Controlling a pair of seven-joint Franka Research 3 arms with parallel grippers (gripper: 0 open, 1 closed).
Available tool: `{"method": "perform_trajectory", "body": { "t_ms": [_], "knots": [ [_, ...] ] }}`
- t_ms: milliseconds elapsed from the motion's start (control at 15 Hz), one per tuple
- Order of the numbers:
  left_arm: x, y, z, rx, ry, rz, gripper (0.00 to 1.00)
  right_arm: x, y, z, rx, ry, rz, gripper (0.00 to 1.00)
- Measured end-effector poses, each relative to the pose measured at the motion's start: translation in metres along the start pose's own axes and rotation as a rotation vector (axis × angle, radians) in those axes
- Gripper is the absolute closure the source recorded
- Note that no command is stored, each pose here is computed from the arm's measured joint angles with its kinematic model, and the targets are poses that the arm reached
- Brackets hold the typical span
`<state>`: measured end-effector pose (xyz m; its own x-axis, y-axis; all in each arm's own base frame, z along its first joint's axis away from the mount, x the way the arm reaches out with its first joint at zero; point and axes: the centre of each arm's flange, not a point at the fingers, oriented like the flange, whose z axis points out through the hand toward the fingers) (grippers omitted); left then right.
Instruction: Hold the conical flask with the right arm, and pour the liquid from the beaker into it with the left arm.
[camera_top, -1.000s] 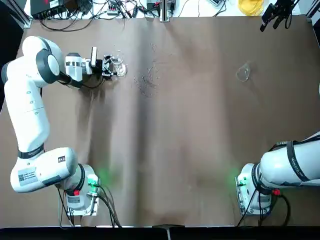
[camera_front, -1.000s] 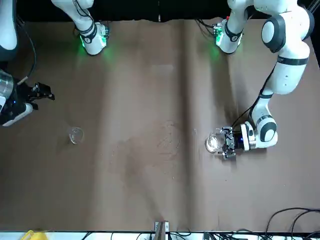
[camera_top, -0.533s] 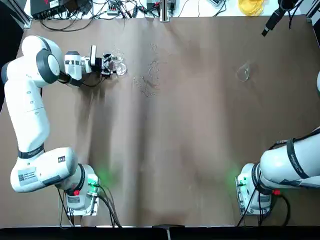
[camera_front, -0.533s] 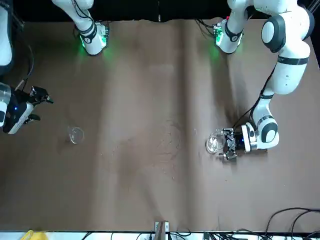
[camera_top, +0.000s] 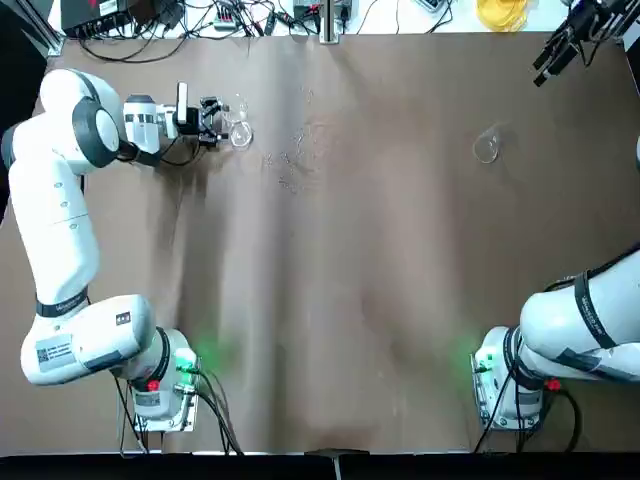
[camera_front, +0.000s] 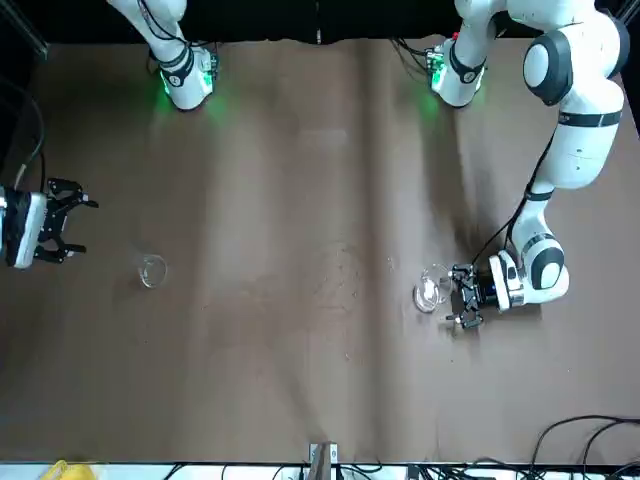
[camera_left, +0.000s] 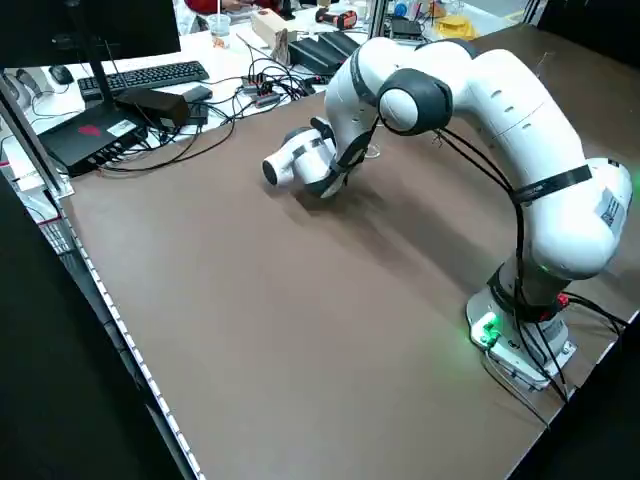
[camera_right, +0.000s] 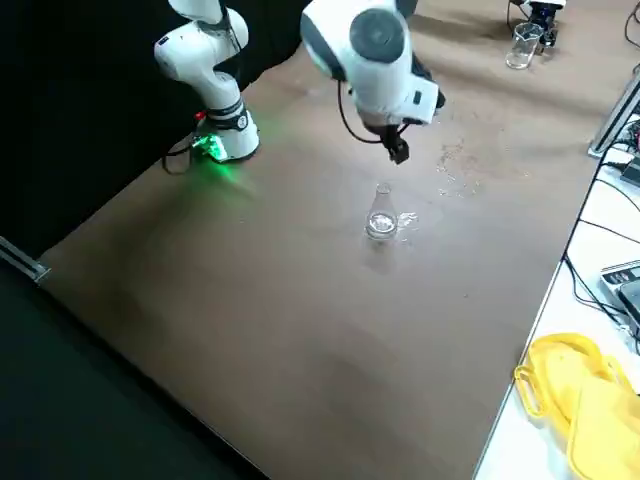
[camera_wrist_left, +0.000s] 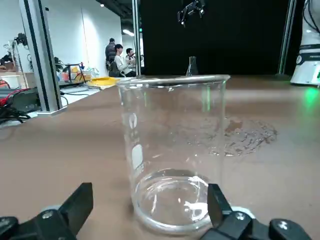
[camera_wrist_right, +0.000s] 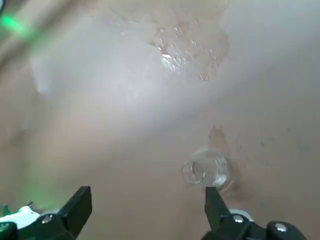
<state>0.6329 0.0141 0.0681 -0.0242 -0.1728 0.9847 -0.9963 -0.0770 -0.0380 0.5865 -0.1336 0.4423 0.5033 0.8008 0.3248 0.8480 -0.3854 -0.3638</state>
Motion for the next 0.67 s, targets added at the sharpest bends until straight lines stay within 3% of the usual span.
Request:
{"method": "perform_trajectory", "body": {
  "t_ms": [667],
  "knots": [
    [-0.010, 0.008, -0.011, -0.052, -0.064, 0.002, 0.00, -0.089, 0.050, 0.049, 0.110, 0.312, -0.276, 0.00]
  ]
}}
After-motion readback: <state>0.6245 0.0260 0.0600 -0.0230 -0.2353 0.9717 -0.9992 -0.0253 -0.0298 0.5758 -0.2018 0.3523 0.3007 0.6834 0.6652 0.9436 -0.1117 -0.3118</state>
